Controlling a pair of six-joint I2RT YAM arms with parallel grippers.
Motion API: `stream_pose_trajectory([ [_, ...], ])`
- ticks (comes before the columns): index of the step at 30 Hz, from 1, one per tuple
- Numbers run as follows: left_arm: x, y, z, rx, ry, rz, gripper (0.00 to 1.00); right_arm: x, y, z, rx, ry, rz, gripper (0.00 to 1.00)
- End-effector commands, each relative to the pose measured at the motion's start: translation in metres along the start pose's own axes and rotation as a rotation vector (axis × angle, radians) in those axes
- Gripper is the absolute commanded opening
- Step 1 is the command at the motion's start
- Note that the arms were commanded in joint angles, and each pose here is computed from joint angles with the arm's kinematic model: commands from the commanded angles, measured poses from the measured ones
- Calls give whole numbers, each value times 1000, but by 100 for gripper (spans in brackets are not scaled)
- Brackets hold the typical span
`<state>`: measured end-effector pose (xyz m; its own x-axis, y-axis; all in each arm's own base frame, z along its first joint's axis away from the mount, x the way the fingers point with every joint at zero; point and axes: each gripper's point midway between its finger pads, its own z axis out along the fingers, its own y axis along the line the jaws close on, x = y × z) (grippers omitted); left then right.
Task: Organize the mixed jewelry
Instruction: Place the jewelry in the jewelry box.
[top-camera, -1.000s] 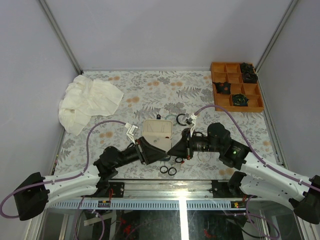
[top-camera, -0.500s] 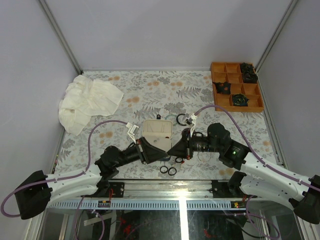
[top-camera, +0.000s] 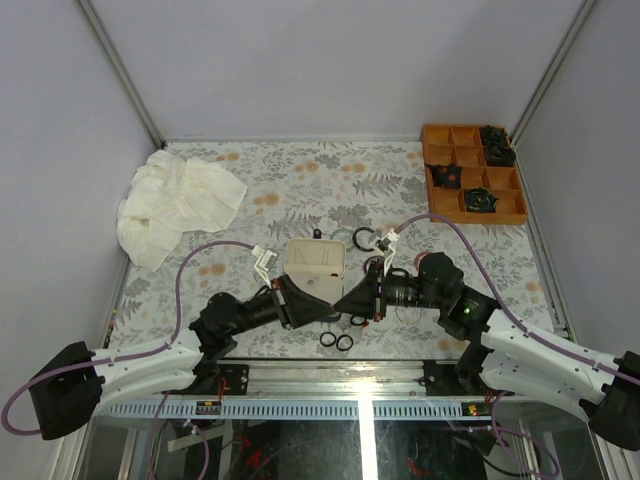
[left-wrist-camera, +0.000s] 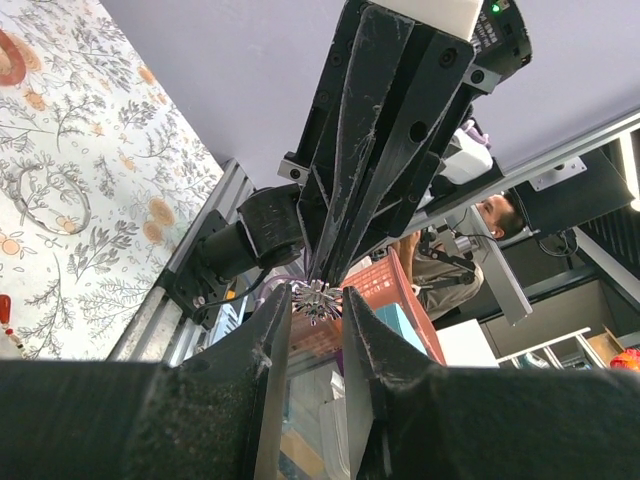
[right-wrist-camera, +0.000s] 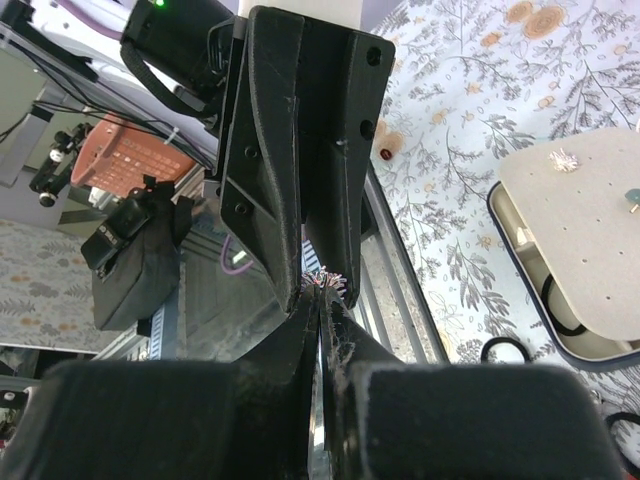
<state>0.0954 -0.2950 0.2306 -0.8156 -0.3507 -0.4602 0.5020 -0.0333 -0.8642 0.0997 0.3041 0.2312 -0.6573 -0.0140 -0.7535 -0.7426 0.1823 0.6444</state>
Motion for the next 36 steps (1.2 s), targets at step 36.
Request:
stream_pose_trajectory([
  [36, -26, -56, 5, 166, -51, 66, 3, -25, 23, -11, -67, -133, 8, 37],
])
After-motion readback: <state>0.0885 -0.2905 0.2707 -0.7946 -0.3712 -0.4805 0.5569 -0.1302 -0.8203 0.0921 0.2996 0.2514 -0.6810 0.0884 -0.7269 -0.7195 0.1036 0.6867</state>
